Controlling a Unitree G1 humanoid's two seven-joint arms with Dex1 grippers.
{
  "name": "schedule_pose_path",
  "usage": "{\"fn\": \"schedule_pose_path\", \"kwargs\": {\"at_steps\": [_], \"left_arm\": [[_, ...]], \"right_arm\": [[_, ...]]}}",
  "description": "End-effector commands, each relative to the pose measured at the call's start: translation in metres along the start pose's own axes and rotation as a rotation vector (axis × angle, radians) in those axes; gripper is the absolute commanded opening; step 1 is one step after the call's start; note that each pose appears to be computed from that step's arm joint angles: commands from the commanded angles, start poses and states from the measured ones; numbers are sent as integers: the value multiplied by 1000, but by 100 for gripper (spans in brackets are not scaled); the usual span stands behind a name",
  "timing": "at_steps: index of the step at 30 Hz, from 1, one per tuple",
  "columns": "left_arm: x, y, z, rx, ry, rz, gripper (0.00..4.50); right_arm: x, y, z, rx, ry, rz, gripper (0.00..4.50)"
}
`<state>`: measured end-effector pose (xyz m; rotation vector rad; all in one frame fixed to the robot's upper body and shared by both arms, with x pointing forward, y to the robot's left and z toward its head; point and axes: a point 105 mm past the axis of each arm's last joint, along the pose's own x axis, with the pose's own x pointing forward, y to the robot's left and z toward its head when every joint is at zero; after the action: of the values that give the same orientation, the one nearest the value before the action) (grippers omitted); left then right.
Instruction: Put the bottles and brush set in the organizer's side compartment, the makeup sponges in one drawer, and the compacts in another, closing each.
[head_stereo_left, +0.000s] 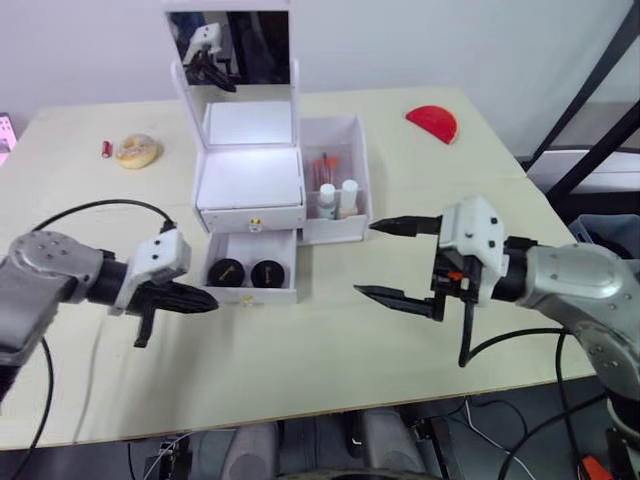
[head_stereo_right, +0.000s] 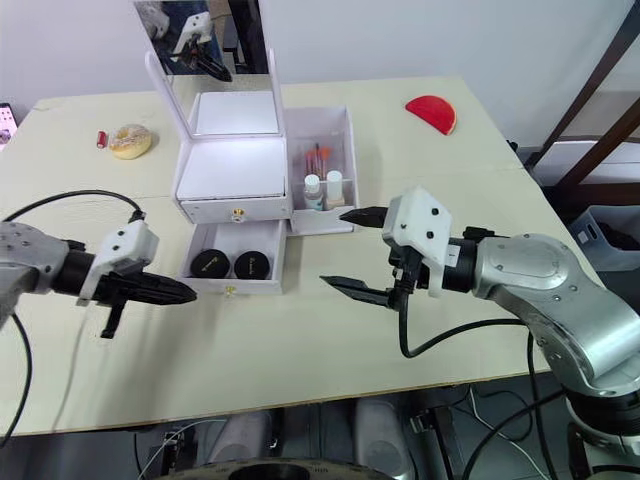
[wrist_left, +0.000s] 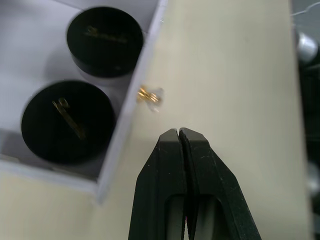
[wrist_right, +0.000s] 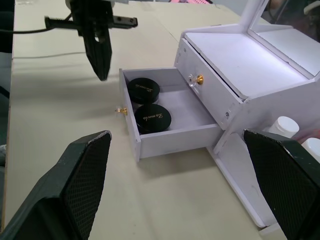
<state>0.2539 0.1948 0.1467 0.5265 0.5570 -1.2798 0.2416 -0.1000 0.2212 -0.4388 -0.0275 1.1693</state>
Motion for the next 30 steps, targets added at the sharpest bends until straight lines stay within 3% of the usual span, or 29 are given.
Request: {"fn": "schedule_pose_path", "kwargs": {"at_steps": [1,10,22,30], "left_arm": [[5,3,5,45,4,23,8],[27,19,21,39,-28,121,8],[48,59,21,-8,-68,363,8],[52,78,18,1,-63,422,8]], "right_arm": [[-5,-5,7,-53,-8,-27,450],[-5,-5,7,-51,-11,-48,450],[-3,-6,9,-54,-20,-57,450],[-4,-5,11,-58,-18,-55,450]]}}
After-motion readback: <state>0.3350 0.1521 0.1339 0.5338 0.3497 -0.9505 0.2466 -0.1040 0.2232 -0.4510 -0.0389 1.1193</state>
